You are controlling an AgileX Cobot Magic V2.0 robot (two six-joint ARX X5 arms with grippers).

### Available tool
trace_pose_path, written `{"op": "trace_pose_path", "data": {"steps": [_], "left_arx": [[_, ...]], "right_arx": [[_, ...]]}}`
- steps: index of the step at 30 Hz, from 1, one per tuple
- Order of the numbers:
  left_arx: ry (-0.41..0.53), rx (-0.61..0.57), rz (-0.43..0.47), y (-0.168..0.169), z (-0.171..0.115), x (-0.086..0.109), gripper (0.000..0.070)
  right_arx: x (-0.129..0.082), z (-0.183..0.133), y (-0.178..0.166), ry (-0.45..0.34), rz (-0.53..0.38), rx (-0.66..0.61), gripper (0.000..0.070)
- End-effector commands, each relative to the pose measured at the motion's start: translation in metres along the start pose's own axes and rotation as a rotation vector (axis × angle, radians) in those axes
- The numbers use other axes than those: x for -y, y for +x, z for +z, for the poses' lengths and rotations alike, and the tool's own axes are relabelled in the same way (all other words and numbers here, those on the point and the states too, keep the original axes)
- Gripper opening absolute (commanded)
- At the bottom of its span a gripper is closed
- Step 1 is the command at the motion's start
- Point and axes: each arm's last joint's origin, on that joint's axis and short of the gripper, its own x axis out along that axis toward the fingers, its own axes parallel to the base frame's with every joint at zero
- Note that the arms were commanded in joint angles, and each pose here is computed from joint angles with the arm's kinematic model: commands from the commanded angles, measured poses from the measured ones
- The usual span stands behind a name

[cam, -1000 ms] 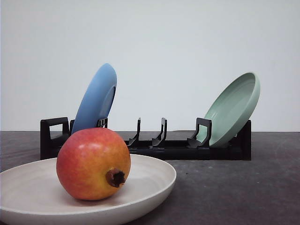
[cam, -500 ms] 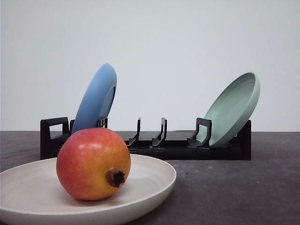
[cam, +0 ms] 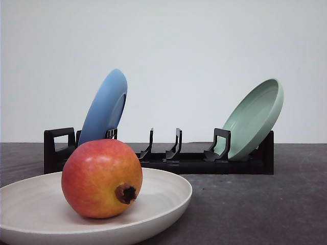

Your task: Place pomegranate in white plate

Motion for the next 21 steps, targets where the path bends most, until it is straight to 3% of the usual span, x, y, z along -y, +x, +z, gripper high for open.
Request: {"op": "trace_pose_path", "data": {"steps": [1,21], "left_arx": [[0.008,-0.014,0.002,0.0009,-0.0035,0.0002,0.0],[0.008,-0.014,0.002,0.0009,-0.0035,0.0002,0.0]], "right_arx": [[0.0002,-0.0004,0.0003,0.018,-0.006,0.003,0.0002],[0.0002,-0.0004,0.0003,0.018,-0.006,0.003,0.0002]]}}
